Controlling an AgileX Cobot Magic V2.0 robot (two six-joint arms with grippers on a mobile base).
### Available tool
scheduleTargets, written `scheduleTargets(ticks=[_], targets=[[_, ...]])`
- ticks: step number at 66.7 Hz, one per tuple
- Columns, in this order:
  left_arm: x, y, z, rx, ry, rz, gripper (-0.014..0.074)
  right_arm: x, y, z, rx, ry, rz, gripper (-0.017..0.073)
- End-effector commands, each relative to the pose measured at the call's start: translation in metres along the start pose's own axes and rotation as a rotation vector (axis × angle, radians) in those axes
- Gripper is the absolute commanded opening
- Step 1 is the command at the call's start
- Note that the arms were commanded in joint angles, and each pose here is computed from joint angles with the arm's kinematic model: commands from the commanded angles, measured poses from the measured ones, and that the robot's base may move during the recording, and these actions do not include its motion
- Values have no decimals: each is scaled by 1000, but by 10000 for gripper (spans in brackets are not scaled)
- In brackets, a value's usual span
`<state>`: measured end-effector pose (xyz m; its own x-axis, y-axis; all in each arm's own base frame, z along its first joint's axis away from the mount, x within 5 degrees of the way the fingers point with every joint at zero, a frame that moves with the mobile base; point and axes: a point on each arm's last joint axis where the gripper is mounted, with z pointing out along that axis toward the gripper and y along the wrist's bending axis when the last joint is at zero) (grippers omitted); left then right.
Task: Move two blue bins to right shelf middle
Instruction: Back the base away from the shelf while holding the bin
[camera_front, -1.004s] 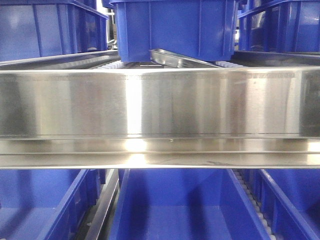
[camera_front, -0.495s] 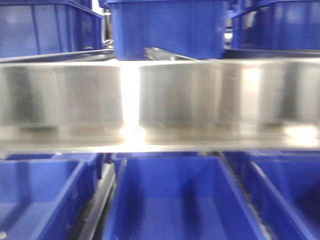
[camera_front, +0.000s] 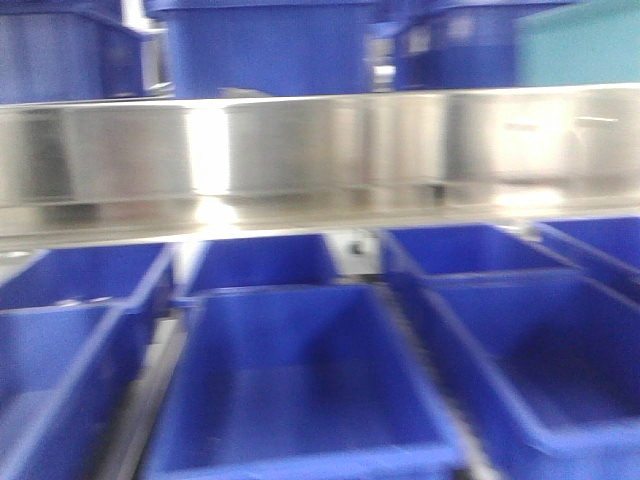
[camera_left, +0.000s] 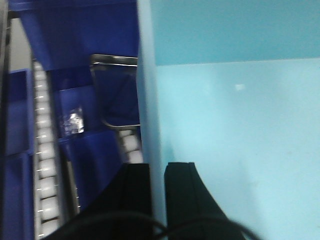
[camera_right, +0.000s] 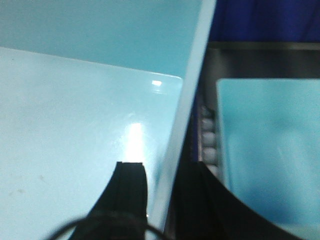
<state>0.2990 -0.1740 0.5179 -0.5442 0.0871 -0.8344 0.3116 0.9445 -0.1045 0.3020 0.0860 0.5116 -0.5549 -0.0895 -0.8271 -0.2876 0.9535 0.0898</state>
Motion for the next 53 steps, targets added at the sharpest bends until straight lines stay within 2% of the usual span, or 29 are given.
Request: scheduleTargets(ticks=[1,31,53], targets=[[-5,-8,-14,81,-48,-13,-111,-7,-3,-3,23,-74,8,-165],[-5,-7,-14,76,-50,-11,-111,-9,-2,-3,23,-93,8,-165],[-6,-4,-14,38,-60,2,-111,-13,-2,-3,21,-135,7,-165]])
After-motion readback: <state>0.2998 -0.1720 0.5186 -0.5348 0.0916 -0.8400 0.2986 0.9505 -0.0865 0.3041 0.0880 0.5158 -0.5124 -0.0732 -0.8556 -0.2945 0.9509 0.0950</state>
